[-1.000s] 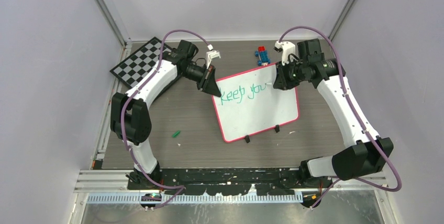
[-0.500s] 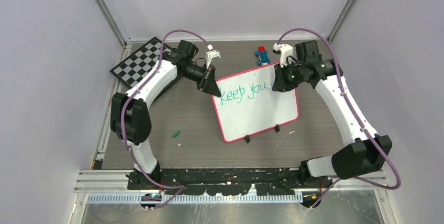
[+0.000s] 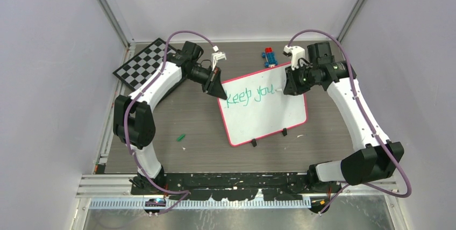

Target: Write a sentence on the whiteboard

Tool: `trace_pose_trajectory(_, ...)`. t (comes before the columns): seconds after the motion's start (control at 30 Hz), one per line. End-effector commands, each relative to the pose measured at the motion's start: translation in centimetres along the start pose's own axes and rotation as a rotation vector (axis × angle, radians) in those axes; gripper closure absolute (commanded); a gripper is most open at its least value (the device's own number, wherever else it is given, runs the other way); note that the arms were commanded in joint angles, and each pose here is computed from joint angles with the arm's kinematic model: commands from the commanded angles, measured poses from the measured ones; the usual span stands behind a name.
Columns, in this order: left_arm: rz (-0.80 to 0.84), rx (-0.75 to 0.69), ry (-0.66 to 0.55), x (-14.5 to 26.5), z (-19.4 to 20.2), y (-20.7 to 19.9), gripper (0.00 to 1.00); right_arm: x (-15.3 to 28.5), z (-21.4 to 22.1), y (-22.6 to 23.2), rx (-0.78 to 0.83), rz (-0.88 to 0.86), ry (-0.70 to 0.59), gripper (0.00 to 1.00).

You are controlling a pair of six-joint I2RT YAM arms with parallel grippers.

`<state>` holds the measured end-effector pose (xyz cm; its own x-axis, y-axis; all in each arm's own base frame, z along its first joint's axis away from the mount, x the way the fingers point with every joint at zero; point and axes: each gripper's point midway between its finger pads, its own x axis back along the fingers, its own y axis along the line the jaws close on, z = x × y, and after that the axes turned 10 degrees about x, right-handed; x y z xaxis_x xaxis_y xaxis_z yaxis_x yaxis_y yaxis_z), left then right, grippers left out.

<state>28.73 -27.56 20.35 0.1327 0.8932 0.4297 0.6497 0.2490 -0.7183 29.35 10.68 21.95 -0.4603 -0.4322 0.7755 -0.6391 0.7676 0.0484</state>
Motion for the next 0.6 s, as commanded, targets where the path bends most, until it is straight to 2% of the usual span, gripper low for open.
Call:
trace_pose_trajectory(0.0, 0.032, -0.053, 0.012, -0.2, 0.6, -1.4, 1.0, 2.9, -2.9, -0.2, 0.062, 0.036, -0.098, 1.0)
trace_pose_trajectory(0.57, 0.037, -0.048, 0.005, -0.2, 0.3, -1.6, 1.0, 0.9, -4.1, -0.7, 0.046, -0.001, -0.107, 1.0)
